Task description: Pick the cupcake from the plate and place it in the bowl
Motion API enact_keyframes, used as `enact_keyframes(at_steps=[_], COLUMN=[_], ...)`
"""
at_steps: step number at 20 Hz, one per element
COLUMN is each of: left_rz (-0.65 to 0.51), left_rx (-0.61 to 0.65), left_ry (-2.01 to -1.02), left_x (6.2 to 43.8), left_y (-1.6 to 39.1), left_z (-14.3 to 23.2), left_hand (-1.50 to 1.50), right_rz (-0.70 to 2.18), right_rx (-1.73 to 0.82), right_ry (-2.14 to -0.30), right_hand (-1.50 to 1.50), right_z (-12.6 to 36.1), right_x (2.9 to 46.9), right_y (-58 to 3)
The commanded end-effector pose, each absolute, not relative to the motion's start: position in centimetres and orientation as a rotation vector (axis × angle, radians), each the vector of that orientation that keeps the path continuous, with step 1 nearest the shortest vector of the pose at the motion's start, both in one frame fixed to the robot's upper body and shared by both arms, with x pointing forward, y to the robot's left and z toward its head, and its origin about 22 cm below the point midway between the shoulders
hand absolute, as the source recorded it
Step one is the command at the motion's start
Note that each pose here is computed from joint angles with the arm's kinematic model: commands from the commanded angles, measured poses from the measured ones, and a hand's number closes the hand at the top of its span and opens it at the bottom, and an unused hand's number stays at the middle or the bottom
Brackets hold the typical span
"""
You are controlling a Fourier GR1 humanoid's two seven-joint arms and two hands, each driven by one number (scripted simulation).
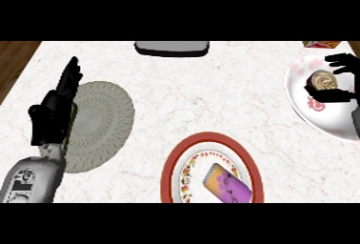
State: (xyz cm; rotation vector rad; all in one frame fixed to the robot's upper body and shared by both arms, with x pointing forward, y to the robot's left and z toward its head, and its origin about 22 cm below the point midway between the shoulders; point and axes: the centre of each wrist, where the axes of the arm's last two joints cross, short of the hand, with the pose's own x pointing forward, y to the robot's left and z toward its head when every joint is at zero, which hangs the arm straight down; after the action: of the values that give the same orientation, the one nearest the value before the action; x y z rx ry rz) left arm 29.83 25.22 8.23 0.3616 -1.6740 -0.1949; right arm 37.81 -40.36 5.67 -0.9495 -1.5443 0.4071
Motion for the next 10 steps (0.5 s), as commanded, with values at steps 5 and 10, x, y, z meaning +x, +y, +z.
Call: enact_keyframes(at_steps=[5,10], left_rz=[-0.181,-0.194], left_rx=[0.369,0.375], left_ry=[-1.689,-1.687], left_x=[29.0,29.8], left_y=[25.7,25.5], left_z=[8.1,8.0], left_hand=[0.0,0.0], right_rz=[0.31,0.175], right_rx=[-0.71,-0.705], right_ry=[-1.7,-1.737], right_hand=[-1.5,-1.5], right_z=[6.3,7.0], right_x=[38.6,37.9], right_y=[-41.8,-44.0])
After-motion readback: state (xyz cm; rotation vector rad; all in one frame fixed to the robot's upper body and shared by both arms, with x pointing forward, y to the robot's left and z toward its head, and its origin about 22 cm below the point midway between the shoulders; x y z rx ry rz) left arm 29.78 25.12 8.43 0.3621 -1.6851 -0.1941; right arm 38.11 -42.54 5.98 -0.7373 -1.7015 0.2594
